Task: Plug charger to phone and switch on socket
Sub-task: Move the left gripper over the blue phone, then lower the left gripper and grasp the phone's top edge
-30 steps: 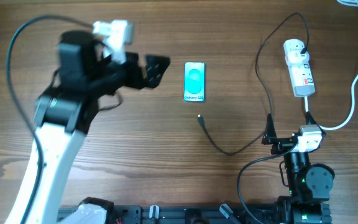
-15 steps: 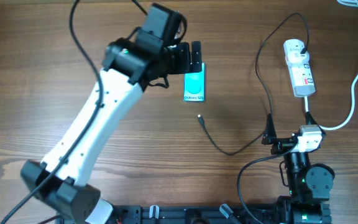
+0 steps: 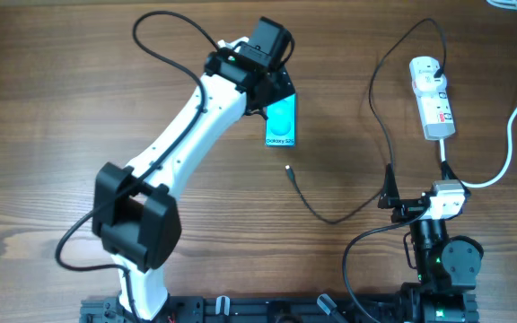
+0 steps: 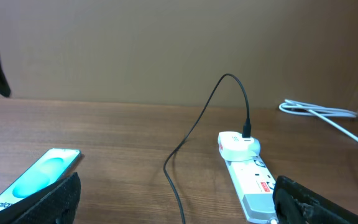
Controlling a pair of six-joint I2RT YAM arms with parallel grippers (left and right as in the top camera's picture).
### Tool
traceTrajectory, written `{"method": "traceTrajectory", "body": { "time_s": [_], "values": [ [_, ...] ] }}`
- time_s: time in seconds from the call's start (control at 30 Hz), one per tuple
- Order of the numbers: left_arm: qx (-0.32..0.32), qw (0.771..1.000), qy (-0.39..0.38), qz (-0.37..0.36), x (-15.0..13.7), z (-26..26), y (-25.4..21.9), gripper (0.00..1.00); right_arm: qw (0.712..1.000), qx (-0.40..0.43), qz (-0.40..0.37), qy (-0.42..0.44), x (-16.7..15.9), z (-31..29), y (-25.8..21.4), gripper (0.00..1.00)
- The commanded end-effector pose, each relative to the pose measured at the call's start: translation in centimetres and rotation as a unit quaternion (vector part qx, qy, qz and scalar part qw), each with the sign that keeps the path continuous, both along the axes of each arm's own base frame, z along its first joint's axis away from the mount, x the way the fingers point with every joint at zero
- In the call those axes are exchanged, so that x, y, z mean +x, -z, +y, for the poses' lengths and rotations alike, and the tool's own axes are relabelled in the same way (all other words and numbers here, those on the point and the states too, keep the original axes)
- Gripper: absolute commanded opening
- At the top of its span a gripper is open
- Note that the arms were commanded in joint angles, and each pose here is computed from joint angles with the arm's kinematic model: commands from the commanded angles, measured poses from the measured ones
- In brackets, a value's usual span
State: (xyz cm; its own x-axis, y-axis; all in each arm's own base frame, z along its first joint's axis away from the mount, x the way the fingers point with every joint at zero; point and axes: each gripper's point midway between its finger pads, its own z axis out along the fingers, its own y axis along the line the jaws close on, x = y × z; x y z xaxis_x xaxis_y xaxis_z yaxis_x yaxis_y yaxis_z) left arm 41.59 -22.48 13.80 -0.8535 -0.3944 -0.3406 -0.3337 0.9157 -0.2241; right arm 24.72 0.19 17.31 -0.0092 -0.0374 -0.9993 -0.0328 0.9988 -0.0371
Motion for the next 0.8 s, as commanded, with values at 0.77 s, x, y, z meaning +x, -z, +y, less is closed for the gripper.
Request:
{"method": "traceTrajectory", "body": {
  "time_s": [0.77],
  "values": [
    [0.036,0.976,0.215,0.004,2.7,-4.8,9.2,1.0,1.0,0.007,-0.003,0.0,0.0,0.0,-0.1,1.0]
  ]
}}
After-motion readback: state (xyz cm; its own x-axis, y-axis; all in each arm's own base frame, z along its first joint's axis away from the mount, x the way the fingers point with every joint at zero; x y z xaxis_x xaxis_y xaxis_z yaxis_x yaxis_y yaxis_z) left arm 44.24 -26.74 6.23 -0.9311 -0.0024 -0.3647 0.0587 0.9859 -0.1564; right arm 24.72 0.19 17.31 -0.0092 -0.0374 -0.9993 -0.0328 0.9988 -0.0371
